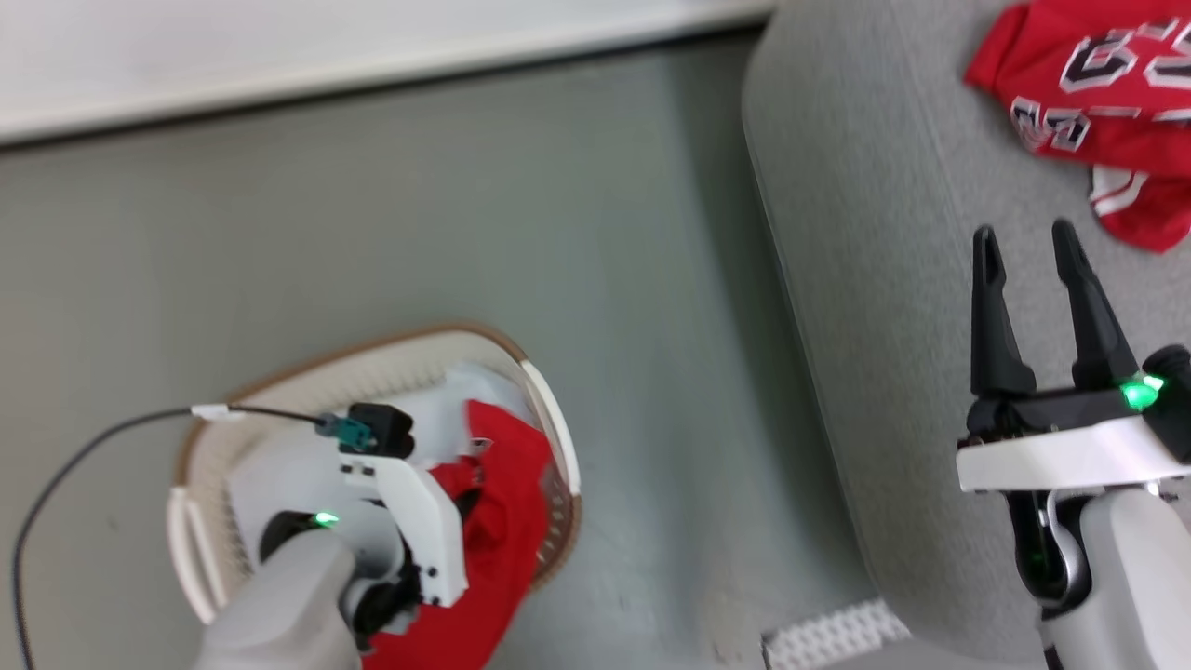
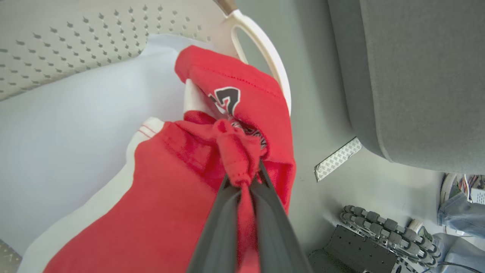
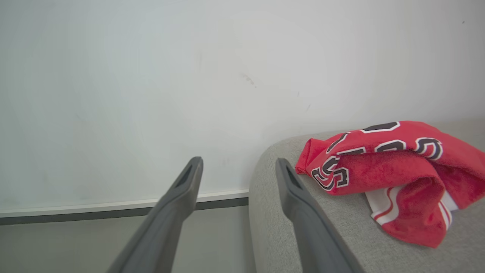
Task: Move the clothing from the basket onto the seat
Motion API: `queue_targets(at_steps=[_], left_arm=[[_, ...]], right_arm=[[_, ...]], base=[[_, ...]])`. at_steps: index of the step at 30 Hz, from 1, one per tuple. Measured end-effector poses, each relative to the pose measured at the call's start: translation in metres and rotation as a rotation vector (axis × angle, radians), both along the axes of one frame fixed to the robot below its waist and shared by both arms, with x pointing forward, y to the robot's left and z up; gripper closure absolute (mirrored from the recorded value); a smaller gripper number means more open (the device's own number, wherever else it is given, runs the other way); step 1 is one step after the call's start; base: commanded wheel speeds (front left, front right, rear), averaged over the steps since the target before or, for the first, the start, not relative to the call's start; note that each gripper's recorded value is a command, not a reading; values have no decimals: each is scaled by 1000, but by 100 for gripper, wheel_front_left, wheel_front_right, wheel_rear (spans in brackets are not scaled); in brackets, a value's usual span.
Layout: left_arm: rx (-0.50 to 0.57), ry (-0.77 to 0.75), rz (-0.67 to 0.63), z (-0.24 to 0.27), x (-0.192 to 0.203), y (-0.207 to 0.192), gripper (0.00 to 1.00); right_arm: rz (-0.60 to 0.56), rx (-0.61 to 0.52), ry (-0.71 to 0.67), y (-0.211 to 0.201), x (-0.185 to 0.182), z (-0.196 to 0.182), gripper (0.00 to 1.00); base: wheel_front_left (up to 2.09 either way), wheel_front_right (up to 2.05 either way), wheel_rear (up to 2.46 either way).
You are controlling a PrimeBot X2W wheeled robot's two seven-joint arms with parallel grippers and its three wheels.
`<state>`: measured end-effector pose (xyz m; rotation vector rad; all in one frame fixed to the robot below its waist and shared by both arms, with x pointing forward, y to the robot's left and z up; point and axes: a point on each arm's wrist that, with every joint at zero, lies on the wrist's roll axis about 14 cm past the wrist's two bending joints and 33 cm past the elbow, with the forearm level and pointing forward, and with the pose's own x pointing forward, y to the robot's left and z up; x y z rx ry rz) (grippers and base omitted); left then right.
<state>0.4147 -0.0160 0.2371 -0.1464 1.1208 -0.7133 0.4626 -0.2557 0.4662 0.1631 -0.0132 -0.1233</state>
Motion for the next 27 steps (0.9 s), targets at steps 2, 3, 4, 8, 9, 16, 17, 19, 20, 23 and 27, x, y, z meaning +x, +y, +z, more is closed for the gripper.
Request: queue_targets(at_steps=[2, 3, 4, 8, 9, 16, 17, 19, 20, 23, 27], left_arm=[[-39, -61, 20, 21, 4, -4, 100], [-52, -92, 28, 31, 5, -4, 100], [-66, -121, 39, 41, 7, -4, 100], [-128, -241, 82, 83, 13, -4, 100], [-141, -271, 89, 93, 14, -4, 100], [-243, -496, 140, 166, 18, 1, 100], [-259, -533, 147, 178, 18, 2, 100], [-287, -598, 154, 199, 18, 3, 100], [-302, -632, 157, 210, 18, 4, 100], [-337, -730, 169, 241, 18, 7, 100], [-385, -863, 190, 286, 18, 11, 100]], right_arm=[[7, -1, -16, 1, -5, 9, 0], [11, -3, -25, 1, -8, 14, 0], [14, -4, -34, 2, -11, 18, 0], [32, -2, -67, 6, -22, 34, 0], [36, -3, -73, 6, -25, 37, 0], [78, 11, -131, 19, -43, 62, 0], [85, 12, -136, 21, -46, 64, 0], [100, 16, -146, 26, -51, 68, 0], [107, 20, -153, 28, -54, 71, 0], [130, 25, -168, 36, -61, 76, 0], [160, 40, -183, 47, -71, 81, 0]], base=[[0, 0, 0], [0, 0, 0], [0, 0, 0], [0, 0, 0], [0, 0, 0], [0, 0, 0], [0, 0, 0], [0, 0, 0], [0, 0, 0], [0, 0, 0], [0, 0, 0]])
